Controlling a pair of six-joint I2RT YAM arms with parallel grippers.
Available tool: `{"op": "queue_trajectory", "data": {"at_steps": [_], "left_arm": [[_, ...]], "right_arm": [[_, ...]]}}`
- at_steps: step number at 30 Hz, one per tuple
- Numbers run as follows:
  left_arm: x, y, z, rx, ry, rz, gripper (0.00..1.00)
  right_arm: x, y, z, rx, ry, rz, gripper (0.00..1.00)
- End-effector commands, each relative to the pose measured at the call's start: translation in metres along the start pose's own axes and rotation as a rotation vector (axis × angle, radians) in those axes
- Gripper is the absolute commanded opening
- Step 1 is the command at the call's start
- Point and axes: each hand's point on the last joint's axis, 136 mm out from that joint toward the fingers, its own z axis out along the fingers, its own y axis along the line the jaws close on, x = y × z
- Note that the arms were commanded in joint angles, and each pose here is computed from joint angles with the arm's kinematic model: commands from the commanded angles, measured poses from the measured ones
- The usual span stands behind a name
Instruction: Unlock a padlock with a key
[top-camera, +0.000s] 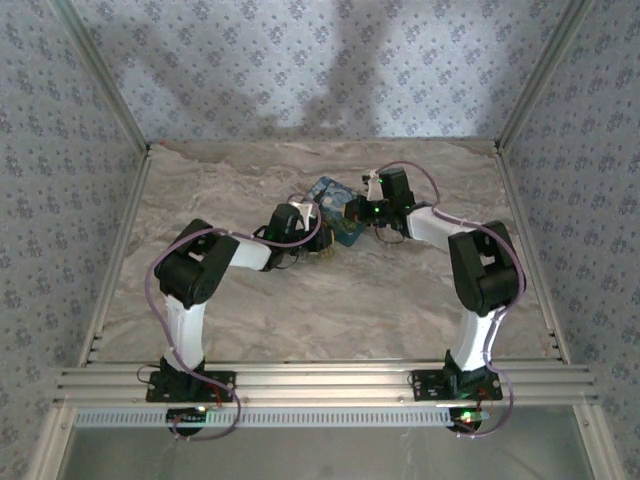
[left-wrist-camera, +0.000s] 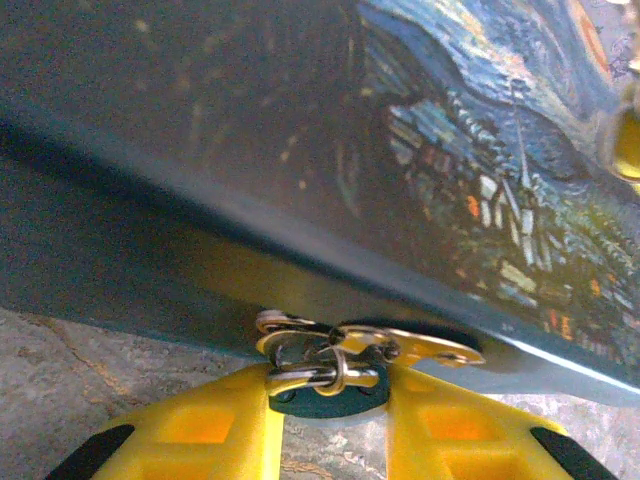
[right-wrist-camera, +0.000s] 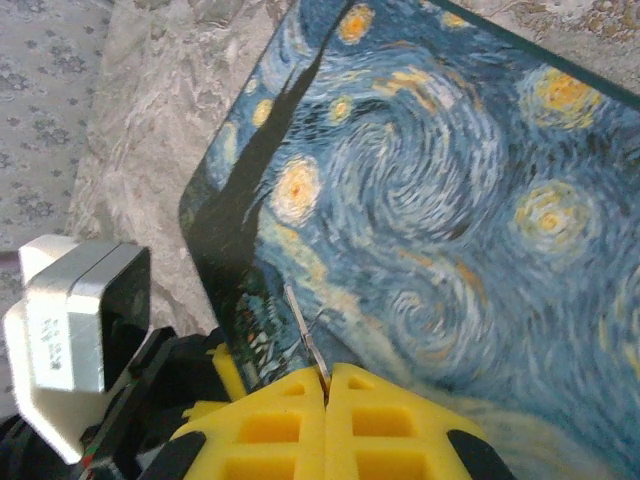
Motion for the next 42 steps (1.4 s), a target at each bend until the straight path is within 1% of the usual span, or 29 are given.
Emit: {"op": "queue_trajectory", "data": {"at_steps": [1, 5, 11, 16, 22, 30, 35, 42], "left_arm": [[-0.013, -0.022, -0.012, 0.052, -0.026, -0.005, 0.28], [-0.013, -0.029, -0.017, 0.075, -0.014, -0.025, 0.28], [-0.011, -0.039, -0.022, 0.104, 0.026, -0.075, 0.26], [-0.009, -0.048, -0.027, 0.126, 0.057, -0.122, 0.23], [-0.005, -0.052, -0.032, 0.121, 0.081, -0.172, 0.20], [0.000, -0.059, -0.033, 0.128, 0.100, -0.197, 0.20], [0.003, -0.063, -0.034, 0.130, 0.107, -0.214, 0.20], [0.007, -0.064, -0.036, 0.122, 0.109, -0.231, 0.20]], "right_arm": [[-0.017, 0.028, -0.026, -0.035, -0.078, -0.119, 0.00], [-0.003, 0.028, -0.045, -0.012, -0.106, -0.179, 0.00], [0.043, 0.027, -0.062, -0.001, -0.103, -0.256, 0.00], [0.084, 0.026, -0.056, 0.011, -0.089, -0.308, 0.00], [0.111, 0.019, -0.044, 0.049, -0.129, -0.345, 0.00], [0.121, 0.005, -0.037, 0.089, -0.174, -0.359, 0.00], [0.119, 0.002, -0.033, 0.093, -0.202, -0.354, 0.00], [0.118, -0.003, -0.026, 0.094, -0.207, -0.334, 0.00]]}}
